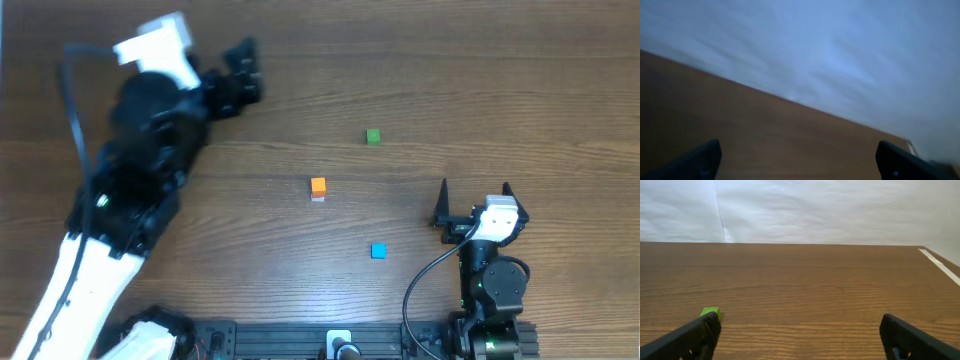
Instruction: Stack Cubes
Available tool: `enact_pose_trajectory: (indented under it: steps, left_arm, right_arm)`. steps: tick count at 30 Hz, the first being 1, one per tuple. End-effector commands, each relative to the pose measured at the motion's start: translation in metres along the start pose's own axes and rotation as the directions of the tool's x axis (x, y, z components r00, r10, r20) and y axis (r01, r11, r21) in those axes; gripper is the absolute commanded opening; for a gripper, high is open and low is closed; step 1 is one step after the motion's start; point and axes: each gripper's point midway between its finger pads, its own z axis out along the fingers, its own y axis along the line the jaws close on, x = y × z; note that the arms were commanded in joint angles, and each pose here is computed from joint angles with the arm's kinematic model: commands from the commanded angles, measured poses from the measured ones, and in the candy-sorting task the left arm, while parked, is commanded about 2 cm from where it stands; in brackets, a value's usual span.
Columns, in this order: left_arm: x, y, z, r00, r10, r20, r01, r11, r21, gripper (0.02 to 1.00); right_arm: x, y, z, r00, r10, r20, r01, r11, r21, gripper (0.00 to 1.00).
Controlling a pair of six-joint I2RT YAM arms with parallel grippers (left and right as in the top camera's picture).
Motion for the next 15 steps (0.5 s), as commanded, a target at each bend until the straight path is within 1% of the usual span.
enact_pose_trajectory:
  steps: [1,3,7,11,14,15]
  left_arm:
    - [0.024,0.068,-0.031,0.997,0.065,0.05,-0.064,0.998,-0.01,0.996]
    - [0.031,0.089,-0.047,0.993,0.07,0.094,-0.066,0.997,-0.038,0.996]
    - [0.059,0.128,-0.078,0.978,0.138,0.157,-0.123,0.987,-0.099,0.996]
    - [0.085,0.141,-0.094,0.935,0.284,0.213,-0.271,0.958,-0.088,0.996]
    - [0.105,0.144,-0.096,0.879,0.408,0.248,-0.403,0.912,-0.072,0.998]
    - [0.109,0.145,-0.095,0.868,0.431,0.247,-0.429,0.901,-0.067,0.998]
  right_arm:
    - [0.003,0.0,0.0,1.0,-0.002,-0.002,0.002,1.0,-0.003,0.993]
    - [0.003,0.0,0.0,1.0,-0.002,-0.002,0.002,1.0,-0.003,0.993]
    - [0.003,0.0,0.0,1.0,-0.002,-0.002,0.002,1.0,-0.003,0.991]
    - [0.003,0.0,0.0,1.0,-0.002,-0.002,0.002,1.0,-0.003,0.993]
    - [0.003,0.0,0.0,1.0,-0.002,-0.002,0.002,1.0,-0.003,0.993]
    - [0.003,0.0,0.0,1.0,-0.002,-0.002,0.002,1.0,-0.003,0.991]
